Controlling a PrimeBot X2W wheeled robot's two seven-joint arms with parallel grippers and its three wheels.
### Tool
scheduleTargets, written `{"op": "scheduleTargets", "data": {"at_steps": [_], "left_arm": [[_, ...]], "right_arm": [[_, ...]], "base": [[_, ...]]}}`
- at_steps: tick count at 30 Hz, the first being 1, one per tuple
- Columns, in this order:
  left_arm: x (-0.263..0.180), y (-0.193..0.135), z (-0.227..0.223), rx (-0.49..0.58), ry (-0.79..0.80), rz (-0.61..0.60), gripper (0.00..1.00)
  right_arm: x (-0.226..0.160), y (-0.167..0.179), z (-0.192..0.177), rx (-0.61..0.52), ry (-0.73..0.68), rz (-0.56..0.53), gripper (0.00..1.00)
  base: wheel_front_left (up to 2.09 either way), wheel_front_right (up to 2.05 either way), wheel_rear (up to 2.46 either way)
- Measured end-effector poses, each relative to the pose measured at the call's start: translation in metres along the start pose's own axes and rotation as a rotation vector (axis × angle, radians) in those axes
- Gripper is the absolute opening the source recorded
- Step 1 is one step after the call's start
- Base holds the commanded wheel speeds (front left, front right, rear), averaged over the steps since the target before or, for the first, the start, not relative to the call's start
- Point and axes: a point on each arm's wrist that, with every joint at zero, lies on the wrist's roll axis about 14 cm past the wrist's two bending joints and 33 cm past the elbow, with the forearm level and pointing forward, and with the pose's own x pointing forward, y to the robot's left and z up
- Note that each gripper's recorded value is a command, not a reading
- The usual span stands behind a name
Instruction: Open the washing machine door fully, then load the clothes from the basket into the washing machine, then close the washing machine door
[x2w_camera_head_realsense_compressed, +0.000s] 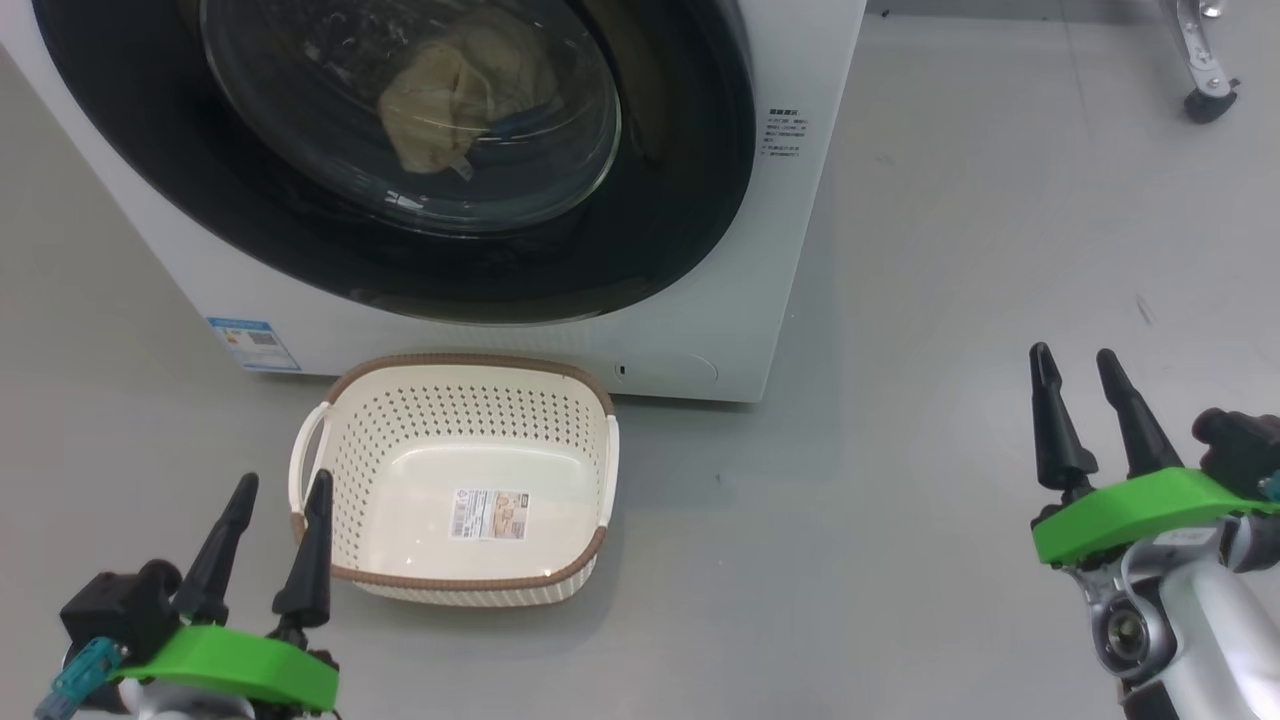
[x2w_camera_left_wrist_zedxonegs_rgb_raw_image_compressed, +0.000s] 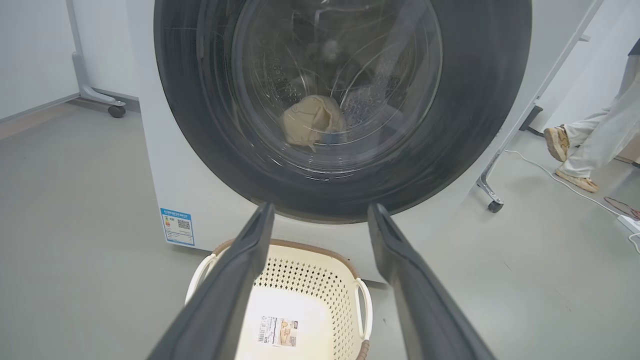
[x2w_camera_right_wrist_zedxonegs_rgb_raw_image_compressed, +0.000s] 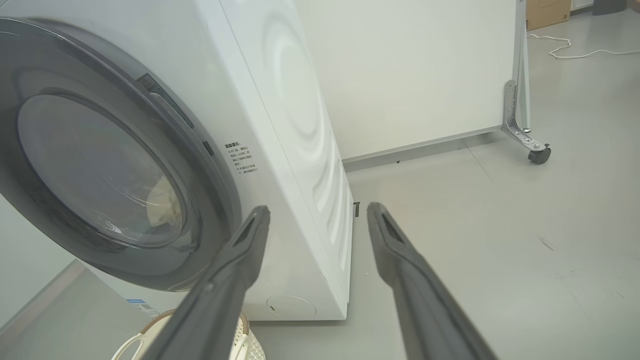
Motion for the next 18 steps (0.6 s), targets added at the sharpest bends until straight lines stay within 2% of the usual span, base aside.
{"op": "scheduleTargets", "data": {"at_steps": [18], "left_arm": [[0.000,0.001,0.002,0.007,-0.007,0.002,1.00]], "right_arm": [[-0.007,-0.012,0.002,-0.002,-0.006,-0.035,1.00]], "base": [[0.00,0.00,0.00]]}}
